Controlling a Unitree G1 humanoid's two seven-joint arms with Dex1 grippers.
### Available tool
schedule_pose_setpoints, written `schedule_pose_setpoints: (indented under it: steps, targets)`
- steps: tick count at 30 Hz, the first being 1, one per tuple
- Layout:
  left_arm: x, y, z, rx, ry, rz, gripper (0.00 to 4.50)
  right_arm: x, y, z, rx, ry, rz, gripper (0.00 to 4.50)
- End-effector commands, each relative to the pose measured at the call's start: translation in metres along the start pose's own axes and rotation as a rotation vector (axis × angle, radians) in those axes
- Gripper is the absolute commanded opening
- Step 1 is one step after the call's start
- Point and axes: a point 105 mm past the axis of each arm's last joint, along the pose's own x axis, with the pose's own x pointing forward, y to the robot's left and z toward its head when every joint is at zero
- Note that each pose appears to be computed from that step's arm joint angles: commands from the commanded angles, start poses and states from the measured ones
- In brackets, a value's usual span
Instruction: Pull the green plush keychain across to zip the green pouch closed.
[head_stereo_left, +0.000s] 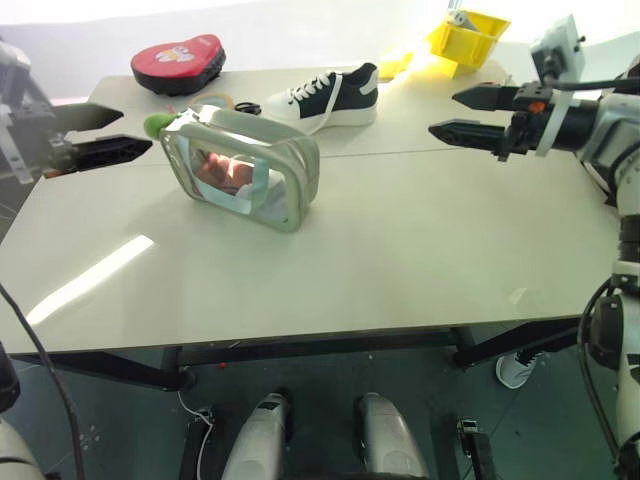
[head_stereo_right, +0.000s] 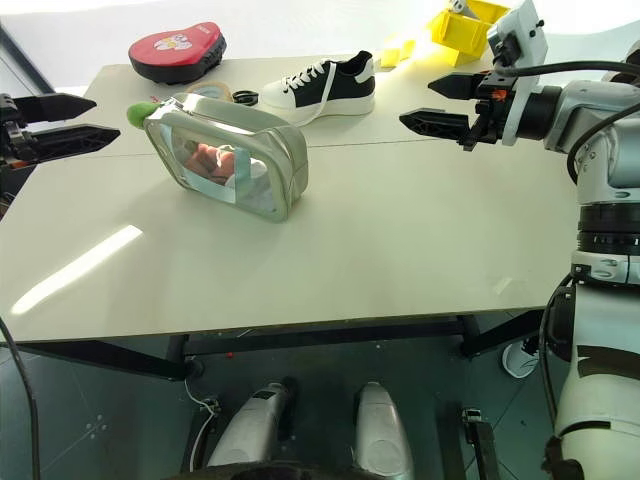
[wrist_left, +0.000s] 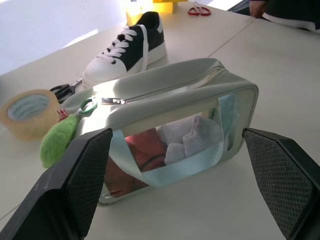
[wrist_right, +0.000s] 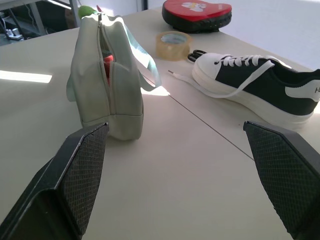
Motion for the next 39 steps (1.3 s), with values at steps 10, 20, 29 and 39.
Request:
schedule_pose_setpoints:
  steps: [10,20,29,39]
  targets:
    - [-0.001,0.001,0.006,0.048,-0.006,0.027,4.43,-0.001,0.005,0.005,-0.055,0.001,-0.013,4.5]
    - [0.009,-0.03,0.006,0.085,0.001,-0.076,4.43,0.058,0.052,-0.002,-0.035,-0.041,0.114,4.5]
    - [0.023,-0.076,0.017,0.133,-0.012,-0.208,4.43,0.134,0.088,-0.001,-0.014,-0.09,0.145,4.5]
    - [0.018,-0.081,0.004,0.106,-0.008,-0.139,4.43,0.173,0.107,-0.012,-0.004,-0.094,0.192,4.5]
